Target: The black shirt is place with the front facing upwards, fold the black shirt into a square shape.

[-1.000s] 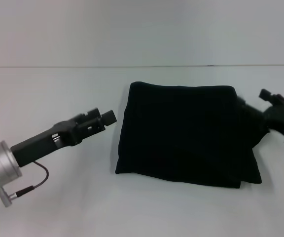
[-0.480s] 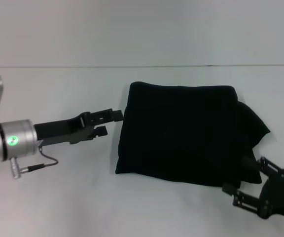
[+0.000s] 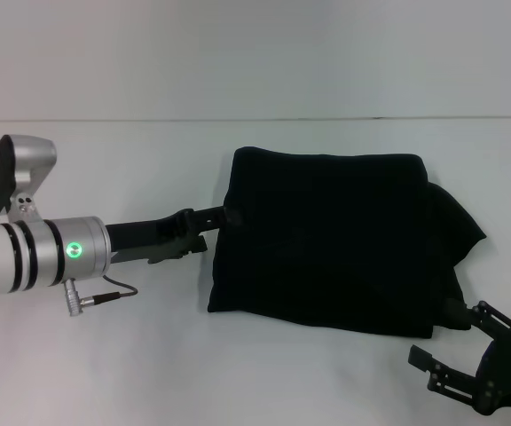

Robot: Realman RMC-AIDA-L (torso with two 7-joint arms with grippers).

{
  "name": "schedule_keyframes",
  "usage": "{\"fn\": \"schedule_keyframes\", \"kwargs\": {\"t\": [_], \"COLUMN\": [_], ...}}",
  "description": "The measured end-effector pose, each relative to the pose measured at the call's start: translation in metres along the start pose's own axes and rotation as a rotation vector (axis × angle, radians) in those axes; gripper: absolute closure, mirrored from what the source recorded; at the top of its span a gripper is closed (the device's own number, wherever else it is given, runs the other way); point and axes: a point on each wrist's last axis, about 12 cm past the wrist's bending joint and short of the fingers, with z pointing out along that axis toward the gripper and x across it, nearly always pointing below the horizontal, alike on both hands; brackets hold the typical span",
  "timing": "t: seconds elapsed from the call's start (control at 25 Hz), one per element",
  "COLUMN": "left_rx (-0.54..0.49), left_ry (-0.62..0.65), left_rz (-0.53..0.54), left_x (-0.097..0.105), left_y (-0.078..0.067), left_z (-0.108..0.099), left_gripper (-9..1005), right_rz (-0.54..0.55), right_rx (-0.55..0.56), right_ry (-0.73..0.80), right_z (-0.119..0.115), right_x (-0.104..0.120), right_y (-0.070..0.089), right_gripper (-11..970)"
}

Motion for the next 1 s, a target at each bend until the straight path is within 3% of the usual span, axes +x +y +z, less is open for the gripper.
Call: {"fn": "schedule_keyframes", "kwargs": {"t": [0.44, 1.0], "left_rx": [-0.056, -0.001], "left_ry": [-0.023, 0.049], "left_rz": [0.008, 0.024], "left_x": [0.004, 0.019], "left_y": [0.004, -0.008], "left_z": [0.008, 0.019], "left_gripper": [66, 69], "right_rz": [0.006, 0.01], "right_rx": [-0.002, 0.001], "right_ry": [-0.004, -0.001], "right_z": [-0.002, -0.001], "right_x": [0.001, 0.001], "right_y": [0.002, 0.002], "right_gripper": [44, 44]}}
